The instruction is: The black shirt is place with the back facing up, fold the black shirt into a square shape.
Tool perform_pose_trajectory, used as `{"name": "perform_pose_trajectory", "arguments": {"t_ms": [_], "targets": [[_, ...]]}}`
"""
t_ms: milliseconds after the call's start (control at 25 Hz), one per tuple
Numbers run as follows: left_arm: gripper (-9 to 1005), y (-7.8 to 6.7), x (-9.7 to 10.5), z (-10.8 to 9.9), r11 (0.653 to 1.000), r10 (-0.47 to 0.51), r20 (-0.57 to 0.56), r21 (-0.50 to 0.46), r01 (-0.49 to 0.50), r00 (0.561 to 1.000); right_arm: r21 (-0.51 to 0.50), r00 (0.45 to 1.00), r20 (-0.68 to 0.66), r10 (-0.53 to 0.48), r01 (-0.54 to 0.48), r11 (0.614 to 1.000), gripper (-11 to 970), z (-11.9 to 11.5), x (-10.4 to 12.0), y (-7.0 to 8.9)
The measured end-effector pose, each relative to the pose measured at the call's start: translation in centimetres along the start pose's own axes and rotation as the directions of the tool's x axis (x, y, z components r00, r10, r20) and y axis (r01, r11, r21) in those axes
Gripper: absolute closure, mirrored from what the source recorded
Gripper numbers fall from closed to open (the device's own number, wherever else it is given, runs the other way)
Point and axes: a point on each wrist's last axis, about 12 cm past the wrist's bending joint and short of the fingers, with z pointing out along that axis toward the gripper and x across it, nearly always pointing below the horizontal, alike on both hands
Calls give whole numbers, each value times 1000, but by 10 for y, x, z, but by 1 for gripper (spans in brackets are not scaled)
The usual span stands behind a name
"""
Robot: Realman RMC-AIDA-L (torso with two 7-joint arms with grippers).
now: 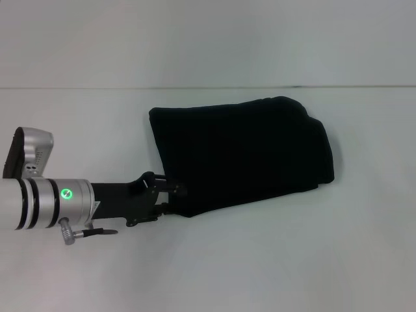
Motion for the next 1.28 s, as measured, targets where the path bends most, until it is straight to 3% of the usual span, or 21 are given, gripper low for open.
{"name": "perform_pose_trajectory", "arguments": {"t_ms": [400, 600, 800, 920, 1120, 1280], "targets": [[657, 0, 0, 1, 1000, 6, 0, -11, -6, 1000, -3, 1000, 6, 11, -11, 1000, 142, -1, 1, -1], [850, 0, 1, 2, 1000, 11, -1, -10, -11, 1000, -4, 1000, 5, 11, -11, 1000, 142, 0, 1, 0], [968, -1, 3, 1, 998, 56, -27, 3, -56, 998, -2, 1000, 5, 12, -12, 1000, 142, -1, 2, -1], [966, 0, 2, -8, 995, 96, -59, 17, -95, 994, -3, 1000, 5, 13, -13, 1000, 142, -1, 2, -1], [964, 16, -7, -38, 997, 74, -49, -2, -74, 996, -3, 1000, 3, 19, -19, 1000, 142, -1, 3, -1], [962, 21, -14, -50, 997, 74, -27, -24, -75, 997, -2, 1000, 0, 28, -28, 1000, 141, -2, 6, -2]]}}
